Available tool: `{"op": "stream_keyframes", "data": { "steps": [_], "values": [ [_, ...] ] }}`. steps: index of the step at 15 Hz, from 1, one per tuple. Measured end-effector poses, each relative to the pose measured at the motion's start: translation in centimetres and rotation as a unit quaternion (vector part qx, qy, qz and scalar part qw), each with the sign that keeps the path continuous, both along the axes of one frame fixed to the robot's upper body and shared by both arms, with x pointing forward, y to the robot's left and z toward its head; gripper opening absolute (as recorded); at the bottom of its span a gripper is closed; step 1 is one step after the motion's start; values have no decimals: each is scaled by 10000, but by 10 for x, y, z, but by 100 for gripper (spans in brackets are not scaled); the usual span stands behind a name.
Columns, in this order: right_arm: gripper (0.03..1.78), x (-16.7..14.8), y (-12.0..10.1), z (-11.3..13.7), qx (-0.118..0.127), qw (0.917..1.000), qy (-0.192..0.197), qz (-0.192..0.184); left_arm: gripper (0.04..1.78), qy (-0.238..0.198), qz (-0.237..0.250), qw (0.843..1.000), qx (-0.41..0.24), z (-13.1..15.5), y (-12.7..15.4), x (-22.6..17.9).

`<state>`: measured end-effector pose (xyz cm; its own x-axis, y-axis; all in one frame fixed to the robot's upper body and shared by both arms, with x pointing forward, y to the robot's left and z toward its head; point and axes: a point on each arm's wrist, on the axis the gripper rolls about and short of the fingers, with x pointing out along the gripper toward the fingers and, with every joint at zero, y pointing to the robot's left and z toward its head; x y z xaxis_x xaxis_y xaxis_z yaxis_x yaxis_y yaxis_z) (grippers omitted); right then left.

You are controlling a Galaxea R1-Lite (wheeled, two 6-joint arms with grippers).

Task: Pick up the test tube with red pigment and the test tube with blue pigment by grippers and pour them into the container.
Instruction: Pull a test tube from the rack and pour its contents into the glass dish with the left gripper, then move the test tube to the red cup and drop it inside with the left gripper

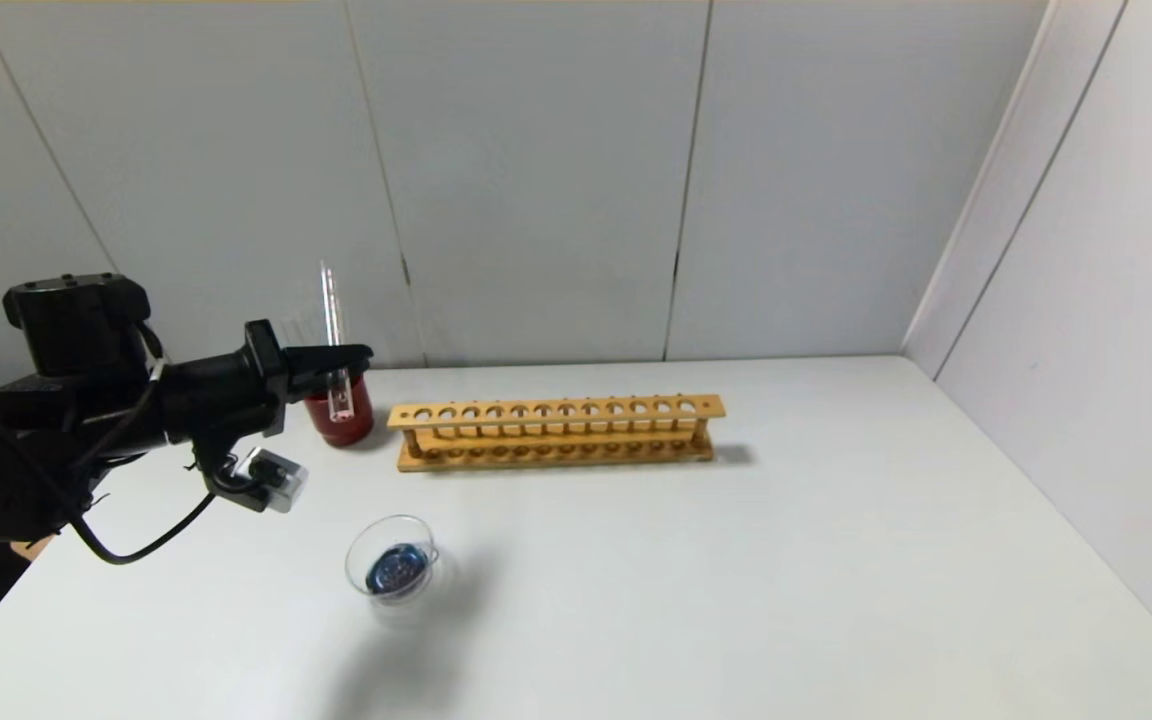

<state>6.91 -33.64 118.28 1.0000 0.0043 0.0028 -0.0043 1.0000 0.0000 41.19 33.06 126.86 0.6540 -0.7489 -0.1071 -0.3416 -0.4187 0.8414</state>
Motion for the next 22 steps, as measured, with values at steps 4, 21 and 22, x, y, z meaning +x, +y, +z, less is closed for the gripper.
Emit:
{"op": "stream_keyframes", "data": {
  "steps": [4,21,22],
  "values": [
    [175,0,0,0,0,10000,0,0,32,-22,1,10000,7,1,0,0],
    [175,0,0,0,0,10000,0,0,32,2907,2600,8892,-2390,23,-15,-29],
    [175,0,0,0,0,10000,0,0,32,3084,2715,8710,-2695,28,-16,-29]
  ]
}}
